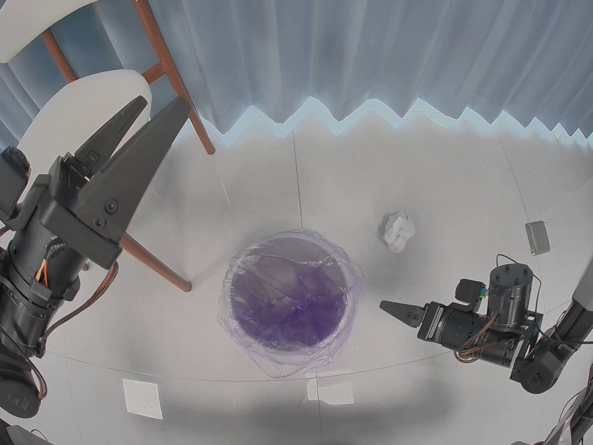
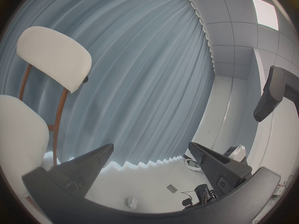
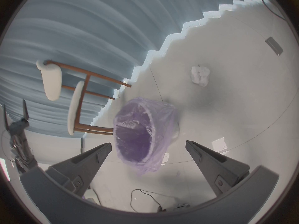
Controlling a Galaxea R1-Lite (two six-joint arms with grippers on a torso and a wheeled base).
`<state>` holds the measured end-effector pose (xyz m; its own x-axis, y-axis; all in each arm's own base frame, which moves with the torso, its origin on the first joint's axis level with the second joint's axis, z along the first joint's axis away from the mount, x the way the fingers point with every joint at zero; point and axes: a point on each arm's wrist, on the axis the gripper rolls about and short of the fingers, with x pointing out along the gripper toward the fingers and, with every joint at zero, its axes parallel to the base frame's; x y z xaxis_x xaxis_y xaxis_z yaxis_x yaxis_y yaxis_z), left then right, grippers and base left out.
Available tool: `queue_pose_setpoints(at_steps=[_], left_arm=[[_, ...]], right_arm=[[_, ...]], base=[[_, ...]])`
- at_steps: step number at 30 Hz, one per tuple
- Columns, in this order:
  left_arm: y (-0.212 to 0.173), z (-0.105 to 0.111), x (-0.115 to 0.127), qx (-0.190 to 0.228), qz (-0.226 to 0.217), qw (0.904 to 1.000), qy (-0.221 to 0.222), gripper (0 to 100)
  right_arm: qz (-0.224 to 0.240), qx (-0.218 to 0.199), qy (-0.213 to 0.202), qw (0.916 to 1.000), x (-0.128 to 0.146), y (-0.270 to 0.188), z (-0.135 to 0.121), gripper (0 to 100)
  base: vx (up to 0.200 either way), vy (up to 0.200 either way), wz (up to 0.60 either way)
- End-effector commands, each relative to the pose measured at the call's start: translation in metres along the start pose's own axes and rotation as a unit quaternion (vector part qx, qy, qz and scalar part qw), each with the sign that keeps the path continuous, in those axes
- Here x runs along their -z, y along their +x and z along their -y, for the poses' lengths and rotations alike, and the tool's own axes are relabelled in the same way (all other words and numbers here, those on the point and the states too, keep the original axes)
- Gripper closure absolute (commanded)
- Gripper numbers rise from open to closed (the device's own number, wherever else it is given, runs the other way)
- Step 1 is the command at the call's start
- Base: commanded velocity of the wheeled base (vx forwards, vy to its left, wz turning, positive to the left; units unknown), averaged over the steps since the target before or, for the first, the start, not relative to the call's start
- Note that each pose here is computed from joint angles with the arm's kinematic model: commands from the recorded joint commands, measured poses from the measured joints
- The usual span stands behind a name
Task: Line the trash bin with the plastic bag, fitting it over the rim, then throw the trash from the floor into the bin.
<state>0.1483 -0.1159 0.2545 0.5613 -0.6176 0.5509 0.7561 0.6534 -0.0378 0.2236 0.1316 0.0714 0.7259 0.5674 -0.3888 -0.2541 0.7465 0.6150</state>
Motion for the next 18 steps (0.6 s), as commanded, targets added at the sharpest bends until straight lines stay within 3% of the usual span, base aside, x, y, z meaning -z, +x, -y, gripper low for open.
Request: queue_pose_setpoints(at_steps=[1, 5, 6, 8, 13, 18], left_arm=[[-0.006, 0.002, -0.012, -0.001, -0.002, 1.0, 0.007, 0], [-0.016, 0.003, -0.008, -0.006, -0.036, 0.9992, 0.018, 0], [-0.025, 0.004, -0.004, -0.005, -0.058, 0.9973, 0.045, 0], [-0.028, 0.006, -0.001, -0.002, -0.069, 0.9961, 0.055, 0], [-0.029, 0.004, -0.001, -0.01, -0.071, 0.9958, 0.057, 0], [-0.033, 0.004, 0.003, -0.01, -0.082, 0.9948, 0.06, 0]], right_arm=[[-0.019, 0.023, -0.033, 0.999, 0.018, 0.038, -0.002, 0], [-0.016, 0.025, -0.05, 0.9983, 0.016, 0.053, -0.004, 0], [-0.016, 0.032, -0.065, 0.9972, 0.012, 0.067, -0.005, 0], [-0.016, 0.055, -0.074, 0.9956, 0.007, 0.077, -0.006, 0], [-0.018, 0.072, -0.076, 0.9944, -0.016, 0.093, -0.018, 0], [-0.036, 0.081, -0.105, 0.9905, -0.019, 0.11, -0.022, 0]], base=[[0.0, 0.0, 0.0], [0.0, 0.0, 0.0], [0.0, 0.0, 0.0], [0.0, 0.0, 0.0], [0.0, 0.0, 0.0], [0.0, 0.0, 0.0]])
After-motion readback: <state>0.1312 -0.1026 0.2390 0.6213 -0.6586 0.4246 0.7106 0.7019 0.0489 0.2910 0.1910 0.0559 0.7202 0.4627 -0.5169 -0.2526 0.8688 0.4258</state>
